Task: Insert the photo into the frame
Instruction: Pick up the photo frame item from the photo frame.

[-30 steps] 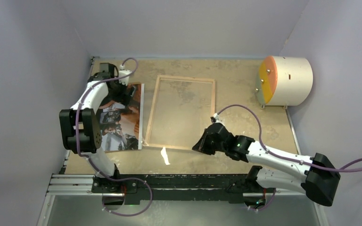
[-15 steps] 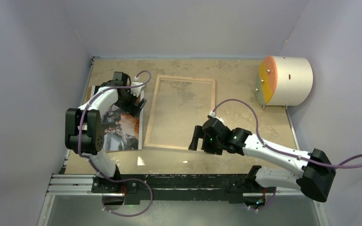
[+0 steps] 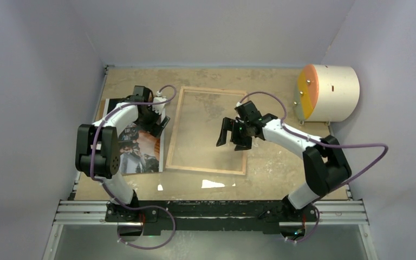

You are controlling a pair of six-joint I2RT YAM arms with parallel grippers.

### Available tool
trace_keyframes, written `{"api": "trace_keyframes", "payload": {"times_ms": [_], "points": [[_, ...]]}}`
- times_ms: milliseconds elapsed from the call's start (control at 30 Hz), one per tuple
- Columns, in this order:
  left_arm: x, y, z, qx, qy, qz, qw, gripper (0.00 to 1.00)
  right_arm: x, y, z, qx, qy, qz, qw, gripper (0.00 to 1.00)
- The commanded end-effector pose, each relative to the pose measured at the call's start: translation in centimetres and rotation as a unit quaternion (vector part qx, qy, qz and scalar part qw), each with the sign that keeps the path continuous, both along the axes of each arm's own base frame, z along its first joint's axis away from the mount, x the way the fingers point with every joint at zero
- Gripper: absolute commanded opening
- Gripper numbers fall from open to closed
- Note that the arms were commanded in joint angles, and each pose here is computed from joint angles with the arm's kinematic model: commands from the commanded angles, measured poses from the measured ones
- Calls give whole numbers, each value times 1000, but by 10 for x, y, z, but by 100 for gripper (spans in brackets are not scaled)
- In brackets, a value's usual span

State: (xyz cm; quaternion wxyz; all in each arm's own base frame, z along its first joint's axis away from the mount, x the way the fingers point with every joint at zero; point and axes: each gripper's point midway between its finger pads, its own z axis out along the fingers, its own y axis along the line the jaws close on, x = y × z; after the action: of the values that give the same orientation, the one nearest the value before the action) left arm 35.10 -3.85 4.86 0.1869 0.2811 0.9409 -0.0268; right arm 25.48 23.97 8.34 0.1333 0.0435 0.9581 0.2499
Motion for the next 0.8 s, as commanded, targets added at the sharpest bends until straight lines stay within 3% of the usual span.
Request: {"api": "trace_keyframes", "payload": {"times_ms": [0,333,567,767], "points": [[3,1,0,10,-18,-10,1000,97,9,9,9,42,-5,50,998,92],[1,-2,-8,15,-15,-14,1000,97,-3,5,-41,54,52,62,995,91],[-4,-3,-13,15,-10,-15,1000,97,-3,6,-60,56,54,58,995,91],[-8,-5,-19,13,0,-18,1000,97,-7,26,-57,127,62,67,988,88]]}}
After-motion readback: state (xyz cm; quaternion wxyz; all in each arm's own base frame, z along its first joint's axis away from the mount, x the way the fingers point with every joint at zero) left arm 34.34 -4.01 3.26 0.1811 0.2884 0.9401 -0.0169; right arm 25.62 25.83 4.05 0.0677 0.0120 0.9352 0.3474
